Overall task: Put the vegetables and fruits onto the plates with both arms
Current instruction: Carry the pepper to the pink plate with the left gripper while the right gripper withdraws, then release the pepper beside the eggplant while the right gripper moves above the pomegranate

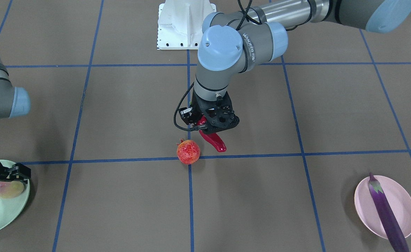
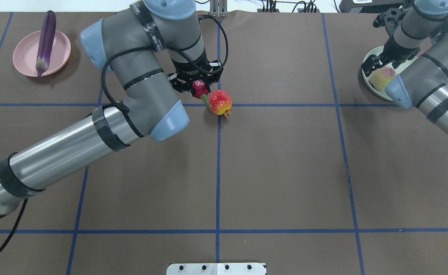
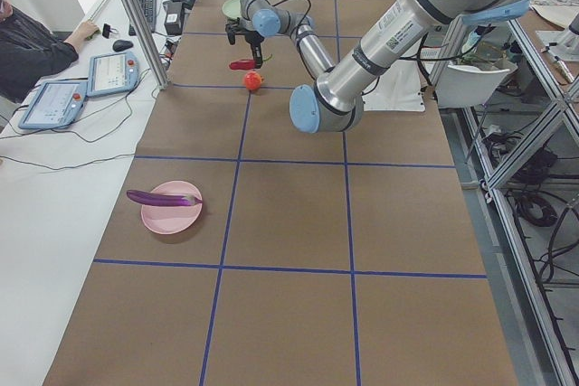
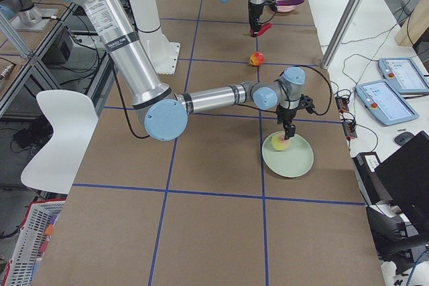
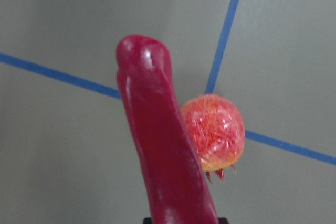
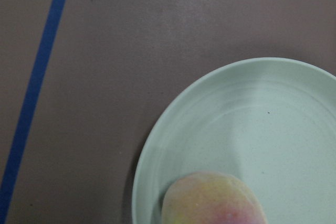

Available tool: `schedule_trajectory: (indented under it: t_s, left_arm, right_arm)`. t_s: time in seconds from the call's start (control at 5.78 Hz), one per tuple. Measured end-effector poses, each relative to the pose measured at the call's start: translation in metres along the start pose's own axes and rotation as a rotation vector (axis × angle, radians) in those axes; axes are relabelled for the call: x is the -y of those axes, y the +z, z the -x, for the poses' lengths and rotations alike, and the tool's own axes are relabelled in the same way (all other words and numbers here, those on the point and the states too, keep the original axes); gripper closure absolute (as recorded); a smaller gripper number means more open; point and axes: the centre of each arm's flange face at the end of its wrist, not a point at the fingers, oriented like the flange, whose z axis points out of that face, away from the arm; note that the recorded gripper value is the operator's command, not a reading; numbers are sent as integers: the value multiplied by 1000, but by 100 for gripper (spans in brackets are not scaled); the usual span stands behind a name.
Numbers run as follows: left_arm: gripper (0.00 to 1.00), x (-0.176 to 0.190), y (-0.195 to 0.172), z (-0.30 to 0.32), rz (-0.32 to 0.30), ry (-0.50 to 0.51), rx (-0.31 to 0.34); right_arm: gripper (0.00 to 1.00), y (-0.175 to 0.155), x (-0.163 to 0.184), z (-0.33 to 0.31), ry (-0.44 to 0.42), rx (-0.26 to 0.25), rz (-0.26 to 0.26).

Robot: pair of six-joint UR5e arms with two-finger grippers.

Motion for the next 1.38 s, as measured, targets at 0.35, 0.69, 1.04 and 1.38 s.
schedule_trajectory:
  t_s: [0.35, 0.69, 1.04, 1.38]
  left_arm:
    - [100, 70, -34, 56, -23, 121, 71]
    - [100, 137, -43, 144, -31, 273, 154]
    - [100, 212, -52, 243, -15, 327, 239]
    - [100, 287, -53, 353, 22, 340, 311]
  right_arm:
    - [0, -35, 2, 35, 89, 78, -41]
    - [0, -56, -3, 93, 186, 140, -61]
    - [1, -66, -10, 154, 270, 191, -58]
    - [1, -70, -8, 214, 321, 222, -48]
